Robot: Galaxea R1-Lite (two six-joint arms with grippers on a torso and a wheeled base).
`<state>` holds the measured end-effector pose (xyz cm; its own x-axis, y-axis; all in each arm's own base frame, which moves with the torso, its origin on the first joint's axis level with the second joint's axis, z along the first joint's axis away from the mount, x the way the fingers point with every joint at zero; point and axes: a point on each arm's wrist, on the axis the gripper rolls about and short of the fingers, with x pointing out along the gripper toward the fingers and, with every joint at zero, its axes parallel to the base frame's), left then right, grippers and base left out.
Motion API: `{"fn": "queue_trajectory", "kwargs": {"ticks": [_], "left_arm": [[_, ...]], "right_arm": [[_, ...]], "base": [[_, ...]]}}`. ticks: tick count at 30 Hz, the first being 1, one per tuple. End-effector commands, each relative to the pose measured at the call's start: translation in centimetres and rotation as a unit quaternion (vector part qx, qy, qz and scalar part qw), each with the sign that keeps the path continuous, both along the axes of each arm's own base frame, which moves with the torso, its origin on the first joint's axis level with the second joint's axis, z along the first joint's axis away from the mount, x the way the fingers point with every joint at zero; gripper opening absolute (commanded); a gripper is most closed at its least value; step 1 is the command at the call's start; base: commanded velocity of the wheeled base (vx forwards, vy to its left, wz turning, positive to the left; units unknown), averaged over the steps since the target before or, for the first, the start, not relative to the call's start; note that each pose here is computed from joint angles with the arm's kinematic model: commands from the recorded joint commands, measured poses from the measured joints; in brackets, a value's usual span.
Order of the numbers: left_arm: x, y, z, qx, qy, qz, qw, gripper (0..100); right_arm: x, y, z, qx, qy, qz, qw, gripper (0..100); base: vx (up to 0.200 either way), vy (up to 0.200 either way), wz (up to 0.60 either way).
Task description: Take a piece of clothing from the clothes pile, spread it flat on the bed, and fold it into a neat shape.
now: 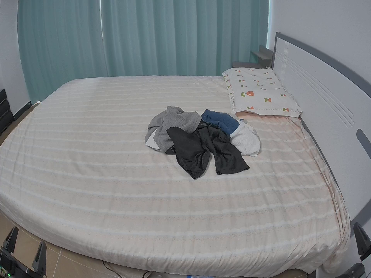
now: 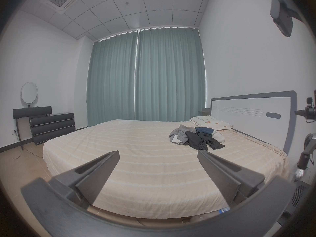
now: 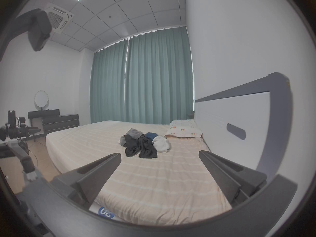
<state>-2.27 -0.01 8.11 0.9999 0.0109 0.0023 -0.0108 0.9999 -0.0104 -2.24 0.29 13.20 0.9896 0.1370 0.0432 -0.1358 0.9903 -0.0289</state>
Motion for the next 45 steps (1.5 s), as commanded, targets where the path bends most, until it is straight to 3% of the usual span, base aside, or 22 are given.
{"fn": "queue_trajectory", "kwargs": {"ticks": [1, 6, 8, 13, 19, 23, 26, 31, 35, 39, 45], "left_arm": [[0.0, 0.0, -0.5, 0.0, 0.0, 0.001, 1.0, 100], [0.0, 0.0, -0.5, 0.0, 0.0, 0.0, 1.0, 100], [0.0, 0.0, -0.5, 0.0, 0.0, 0.001, 1.0, 100], [0.0, 0.0, -0.5, 0.0, 0.0, 0.0, 1.0, 100], [0.0, 0.0, -0.5, 0.0, 0.0, 0.0, 1.0, 100], [0.0, 0.0, -0.5, 0.0, 0.0, 0.001, 1.0, 100], [0.0, 0.0, -0.5, 0.0, 0.0, 0.001, 1.0, 100], [0.0, 0.0, -0.5, 0.0, 0.0, 0.0, 1.0, 100], [0.0, 0.0, -0.5, 0.0, 0.0, 0.001, 1.0, 100], [0.0, 0.0, -0.4, 0.0, -0.001, 0.001, 1.0, 100], [0.0, 0.0, -0.5, 0.0, 0.0, 0.0, 1.0, 100]], "right_arm": [[11.7, 1.1, 1.8, 0.03, 0.26, 0.074, 0.9623, 100], [19.6, 3.8, -0.3, 0.077, 0.314, 0.086, 0.9425, 100], [22.3, 4.9, -1.9, 0.075, 0.332, 0.059, 0.9385, 100], [29.7, 7.8, -5.6, 0.097, 0.34, 0.001, 0.9355, 100], [34.8, 10.0, -8.2, 0.103, 0.34, -0.016, 0.9347, 100], [39.1, 11.4, -10.3, 0.095, 0.326, -0.047, 0.9395, 100], [42.0, 12.2, -11.6, 0.097, 0.332, -0.055, 0.9366, 100], [45.1, 13.6, -12.7, 0.151, 0.331, -0.068, 0.9292, 100], [45.8, 14.1, -13.6, 0.16, 0.342, -0.072, 0.9231, 100], [46.9, 14.4, -13.9, 0.194, 0.338, -0.078, 0.9177, 100], [47.4, 14.5, -15.6, 0.198, 0.344, -0.082, 0.9142, 100]], "base": [[0.0, 0.0, 0.0], [0.0, 0.0, 0.0], [0.0, 0.0, 0.0], [0.0, 0.0, 0.0], [0.0, 0.0, 0.0], [0.0, 0.0, 0.0], [0.0, 0.0, 0.0], [0.0, 0.0, 0.0], [0.0, 0.0, 0.0], [0.0, 0.0, 0.0], [0.0, 0.0, 0.0]]}}
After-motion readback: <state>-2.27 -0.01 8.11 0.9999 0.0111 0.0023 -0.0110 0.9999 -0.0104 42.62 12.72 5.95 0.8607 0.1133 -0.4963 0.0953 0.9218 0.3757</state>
